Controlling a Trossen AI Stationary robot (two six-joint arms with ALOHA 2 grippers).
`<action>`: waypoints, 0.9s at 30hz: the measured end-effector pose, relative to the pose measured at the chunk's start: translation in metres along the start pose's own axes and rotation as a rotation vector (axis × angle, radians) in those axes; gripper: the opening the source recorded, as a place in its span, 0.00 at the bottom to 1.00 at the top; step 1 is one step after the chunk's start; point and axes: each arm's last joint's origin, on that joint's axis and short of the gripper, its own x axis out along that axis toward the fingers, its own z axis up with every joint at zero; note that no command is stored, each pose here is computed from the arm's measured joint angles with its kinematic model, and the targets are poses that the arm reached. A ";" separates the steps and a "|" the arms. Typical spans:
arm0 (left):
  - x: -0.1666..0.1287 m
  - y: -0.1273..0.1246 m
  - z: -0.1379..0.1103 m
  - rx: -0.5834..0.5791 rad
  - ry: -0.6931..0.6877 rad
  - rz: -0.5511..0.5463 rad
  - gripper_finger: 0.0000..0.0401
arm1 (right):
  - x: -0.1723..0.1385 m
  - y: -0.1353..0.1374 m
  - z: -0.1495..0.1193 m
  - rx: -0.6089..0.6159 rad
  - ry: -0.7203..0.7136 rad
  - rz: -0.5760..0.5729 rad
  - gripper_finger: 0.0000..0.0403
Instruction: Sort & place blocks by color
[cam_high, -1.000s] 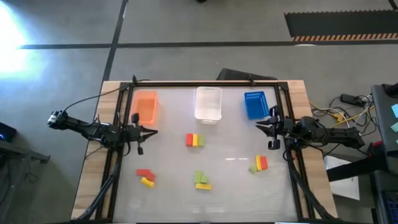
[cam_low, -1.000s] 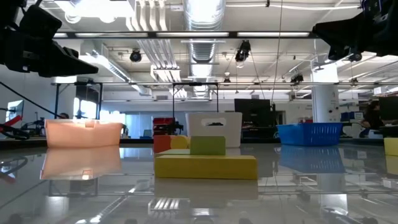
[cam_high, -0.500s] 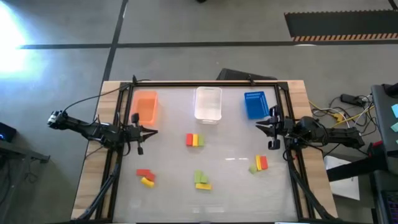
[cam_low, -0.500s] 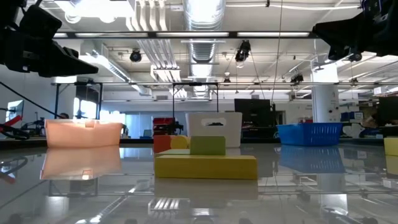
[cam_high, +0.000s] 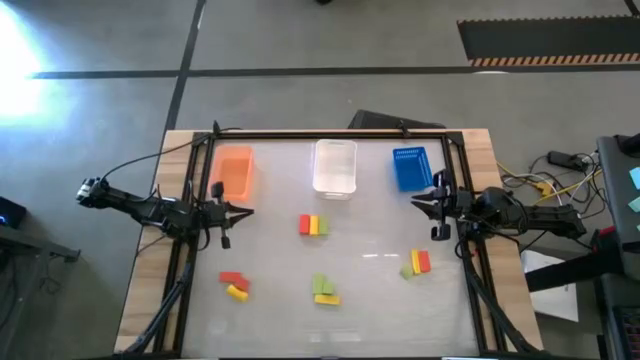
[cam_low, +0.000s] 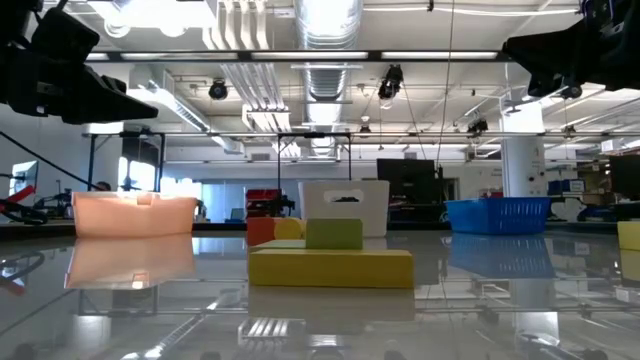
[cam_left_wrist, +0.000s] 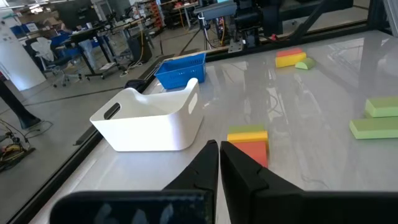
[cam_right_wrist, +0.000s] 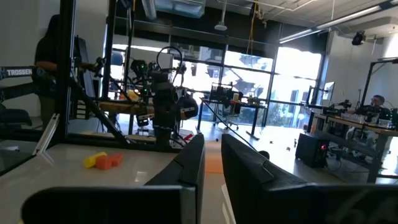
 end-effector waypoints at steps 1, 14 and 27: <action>0.000 0.000 0.000 0.000 0.000 0.000 0.00 | 0.000 0.000 0.000 0.000 0.000 0.000 0.11; 0.000 0.000 0.000 0.321 0.000 0.002 0.00 | 0.000 0.000 0.000 0.000 0.000 0.000 0.11; 0.000 0.001 0.004 0.365 -0.035 0.012 0.00 | 0.000 0.000 0.000 0.340 0.000 0.000 0.11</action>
